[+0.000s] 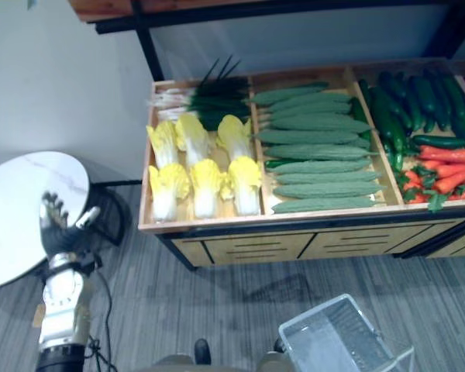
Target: Pick vegetable in the basket
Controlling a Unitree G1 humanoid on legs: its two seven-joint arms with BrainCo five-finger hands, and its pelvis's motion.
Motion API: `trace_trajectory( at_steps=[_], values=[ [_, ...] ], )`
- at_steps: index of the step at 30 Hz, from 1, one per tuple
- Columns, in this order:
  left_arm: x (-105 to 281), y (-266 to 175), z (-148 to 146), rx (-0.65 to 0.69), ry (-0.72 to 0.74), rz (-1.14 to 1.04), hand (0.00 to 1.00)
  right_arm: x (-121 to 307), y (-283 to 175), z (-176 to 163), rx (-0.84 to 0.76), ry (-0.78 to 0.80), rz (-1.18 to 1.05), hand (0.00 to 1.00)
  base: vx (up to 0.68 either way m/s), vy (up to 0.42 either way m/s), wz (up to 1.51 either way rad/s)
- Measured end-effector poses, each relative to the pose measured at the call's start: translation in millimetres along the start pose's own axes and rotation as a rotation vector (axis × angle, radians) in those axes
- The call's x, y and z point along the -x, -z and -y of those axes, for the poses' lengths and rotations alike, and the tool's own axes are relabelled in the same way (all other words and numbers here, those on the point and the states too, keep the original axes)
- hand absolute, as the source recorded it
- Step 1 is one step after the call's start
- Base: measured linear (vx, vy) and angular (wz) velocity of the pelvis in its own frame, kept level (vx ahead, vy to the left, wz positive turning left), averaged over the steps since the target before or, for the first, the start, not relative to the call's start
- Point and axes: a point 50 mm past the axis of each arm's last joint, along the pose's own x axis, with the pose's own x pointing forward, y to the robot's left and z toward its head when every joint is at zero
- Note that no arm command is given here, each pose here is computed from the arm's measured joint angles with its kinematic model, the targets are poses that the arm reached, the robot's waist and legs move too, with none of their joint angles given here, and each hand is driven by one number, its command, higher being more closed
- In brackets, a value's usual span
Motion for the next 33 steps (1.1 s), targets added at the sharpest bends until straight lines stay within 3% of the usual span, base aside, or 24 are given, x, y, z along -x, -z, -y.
trace_trajectory(
  at_steps=[2, 8, 14, 22, 23, 33],
  values=[
    [-9, 4, 22, -0.116, 0.108, 0.010, 0.00, 0, -3, -3, 0.018, -0.013, 0.013, 1.00, 0.00, -0.017, -0.30],
    [-43, -4, 79, -0.289, 0.299, 0.058, 0.00, 0, -36, -26, 0.050, -0.063, 0.101, 1.00, -0.03, -0.008, -0.33],
    [-81, -17, 96, -0.381, 0.289, 0.058, 0.00, 3, -70, -44, 0.031, -0.068, 0.191, 1.00, -0.04, 0.011, -0.28],
    [-132, -50, 86, -0.434, 0.128, 0.055, 0.00, 16, -117, -67, 0.021, -0.088, 0.369, 1.00, -0.03, -0.026, -0.12],
    [-134, -52, 85, -0.432, 0.114, 0.053, 1.00, 17, -119, -67, 0.017, -0.087, 0.376, 1.00, -0.03, -0.037, -0.15],
    [-159, -81, 72, -0.419, -0.025, 0.048, 1.00, 23, -124, -76, -0.093, -0.111, 0.387, 1.00, 0.01, -0.003, -0.05]
  ],
)
